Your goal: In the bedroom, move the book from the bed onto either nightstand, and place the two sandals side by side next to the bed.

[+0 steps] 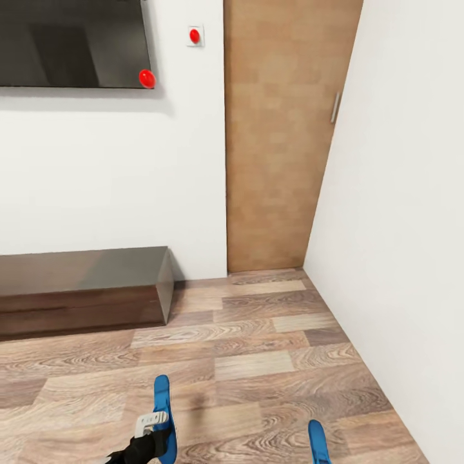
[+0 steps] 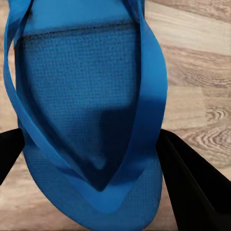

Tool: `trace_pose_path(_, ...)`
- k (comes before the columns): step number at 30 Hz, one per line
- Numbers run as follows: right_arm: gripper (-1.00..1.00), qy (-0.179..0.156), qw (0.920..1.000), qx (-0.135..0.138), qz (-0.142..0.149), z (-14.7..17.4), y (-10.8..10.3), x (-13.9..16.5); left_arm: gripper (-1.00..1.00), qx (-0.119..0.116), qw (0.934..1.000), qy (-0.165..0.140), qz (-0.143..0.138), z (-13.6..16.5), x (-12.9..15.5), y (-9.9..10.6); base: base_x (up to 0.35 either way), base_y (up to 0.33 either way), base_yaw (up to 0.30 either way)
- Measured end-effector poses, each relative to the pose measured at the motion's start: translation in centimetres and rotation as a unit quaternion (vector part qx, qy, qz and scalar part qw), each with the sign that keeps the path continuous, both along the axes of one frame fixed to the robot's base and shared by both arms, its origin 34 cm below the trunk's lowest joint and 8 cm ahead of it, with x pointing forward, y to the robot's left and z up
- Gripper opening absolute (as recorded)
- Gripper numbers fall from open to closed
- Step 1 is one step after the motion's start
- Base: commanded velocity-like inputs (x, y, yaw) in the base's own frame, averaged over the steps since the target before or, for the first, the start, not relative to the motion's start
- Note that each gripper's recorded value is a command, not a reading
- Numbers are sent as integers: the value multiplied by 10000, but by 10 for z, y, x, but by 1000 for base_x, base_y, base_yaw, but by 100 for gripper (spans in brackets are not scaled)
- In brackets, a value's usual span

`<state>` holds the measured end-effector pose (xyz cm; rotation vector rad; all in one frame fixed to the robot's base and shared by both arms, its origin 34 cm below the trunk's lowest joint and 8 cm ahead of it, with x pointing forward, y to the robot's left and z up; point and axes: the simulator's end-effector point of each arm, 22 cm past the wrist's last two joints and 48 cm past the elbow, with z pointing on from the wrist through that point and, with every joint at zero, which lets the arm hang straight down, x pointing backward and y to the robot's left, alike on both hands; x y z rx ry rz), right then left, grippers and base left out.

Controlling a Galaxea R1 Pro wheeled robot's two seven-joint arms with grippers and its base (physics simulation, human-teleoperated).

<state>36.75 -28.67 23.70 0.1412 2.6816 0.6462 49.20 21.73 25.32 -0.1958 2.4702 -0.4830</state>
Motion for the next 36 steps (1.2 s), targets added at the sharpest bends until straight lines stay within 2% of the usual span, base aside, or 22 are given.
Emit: trace_pose_path(36,-100,0,10000,-1,5,0,0,0,-100,-1,10000,3,2,0,0,0,0,0,294)
